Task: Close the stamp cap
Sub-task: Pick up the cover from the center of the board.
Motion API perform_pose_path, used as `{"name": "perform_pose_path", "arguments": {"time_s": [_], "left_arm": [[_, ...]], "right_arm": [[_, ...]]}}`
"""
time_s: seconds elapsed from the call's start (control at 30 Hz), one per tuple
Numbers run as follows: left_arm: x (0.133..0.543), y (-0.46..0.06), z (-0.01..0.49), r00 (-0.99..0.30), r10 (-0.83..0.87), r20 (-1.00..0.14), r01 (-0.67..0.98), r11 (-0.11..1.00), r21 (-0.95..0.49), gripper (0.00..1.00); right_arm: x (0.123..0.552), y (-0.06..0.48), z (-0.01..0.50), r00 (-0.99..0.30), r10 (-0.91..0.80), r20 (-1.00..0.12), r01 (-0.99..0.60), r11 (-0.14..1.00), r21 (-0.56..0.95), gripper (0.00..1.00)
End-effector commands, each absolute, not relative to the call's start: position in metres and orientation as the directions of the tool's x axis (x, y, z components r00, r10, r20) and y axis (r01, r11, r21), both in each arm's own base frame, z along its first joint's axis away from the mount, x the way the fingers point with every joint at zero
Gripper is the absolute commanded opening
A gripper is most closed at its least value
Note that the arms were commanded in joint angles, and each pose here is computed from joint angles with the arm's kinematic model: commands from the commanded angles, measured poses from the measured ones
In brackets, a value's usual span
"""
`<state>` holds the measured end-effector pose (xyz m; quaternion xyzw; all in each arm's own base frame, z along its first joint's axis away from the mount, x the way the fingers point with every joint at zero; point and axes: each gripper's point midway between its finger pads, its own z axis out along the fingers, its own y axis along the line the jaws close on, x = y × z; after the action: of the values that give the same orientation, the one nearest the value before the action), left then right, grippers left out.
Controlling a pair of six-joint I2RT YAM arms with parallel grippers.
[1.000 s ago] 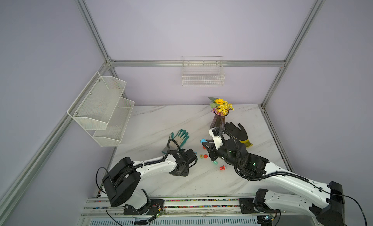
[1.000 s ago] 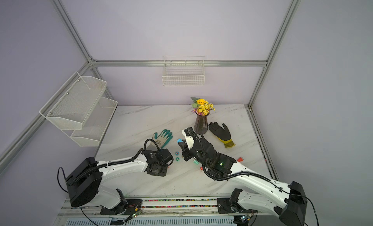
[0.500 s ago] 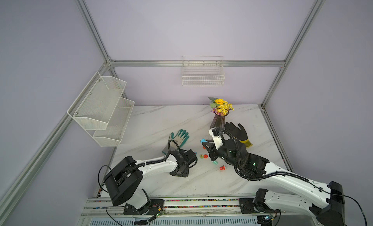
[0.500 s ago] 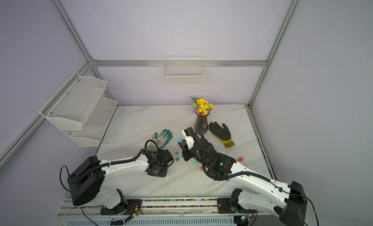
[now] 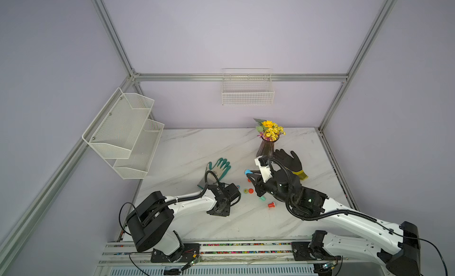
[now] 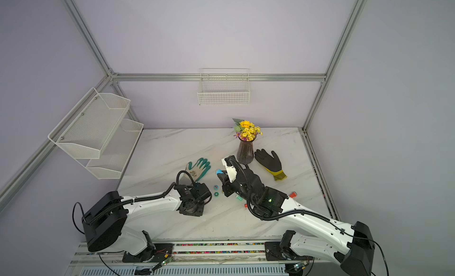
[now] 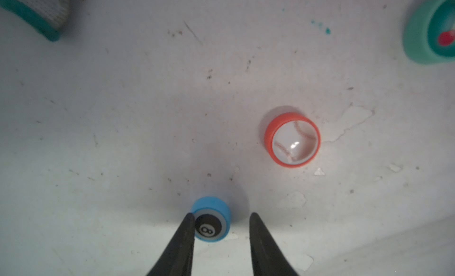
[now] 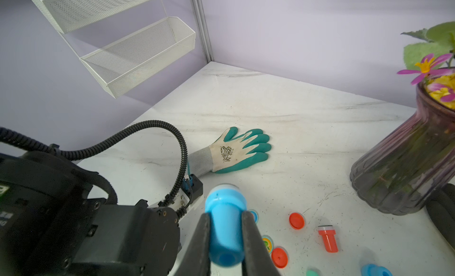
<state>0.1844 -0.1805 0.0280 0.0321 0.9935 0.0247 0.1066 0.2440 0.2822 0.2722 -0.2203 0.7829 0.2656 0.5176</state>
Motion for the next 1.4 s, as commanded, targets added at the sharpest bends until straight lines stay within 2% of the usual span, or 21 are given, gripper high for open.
{"name": "perform_pose_path", "arguments": {"time_s": [0.0,0.2,0.83,1.1,1.37], "left_arm": [[0.187,-0.172,0.034,-0.966,0.054,-0.252,0.038,0.997,0.069,0.37],[0.189,-0.173,0.041,-0.963,0.054,-0.264,0.039,0.997,0.062,0.37],[0.18,-0.173,0.013,-0.979,0.062,-0.194,0.047,0.996,0.079,0.37],[0.188,-0.174,0.037,-0.966,0.082,-0.245,0.055,0.992,0.115,0.39],[0.186,-0.176,0.034,-0.969,0.093,-0.23,0.065,0.99,0.126,0.38]], "right_arm": [[0.242,0.283,0.281,-0.363,-0.06,-0.93,-0.628,0.753,0.197,0.0],[0.242,0.284,0.281,-0.365,-0.058,-0.929,-0.629,0.751,0.2,0.0],[0.241,0.284,0.28,-0.366,-0.06,-0.929,-0.63,0.75,0.2,0.0],[0.241,0.284,0.281,-0.366,-0.062,-0.928,-0.63,0.751,0.198,0.0],[0.242,0.285,0.281,-0.366,-0.066,-0.928,-0.633,0.749,0.196,0.0]]}}
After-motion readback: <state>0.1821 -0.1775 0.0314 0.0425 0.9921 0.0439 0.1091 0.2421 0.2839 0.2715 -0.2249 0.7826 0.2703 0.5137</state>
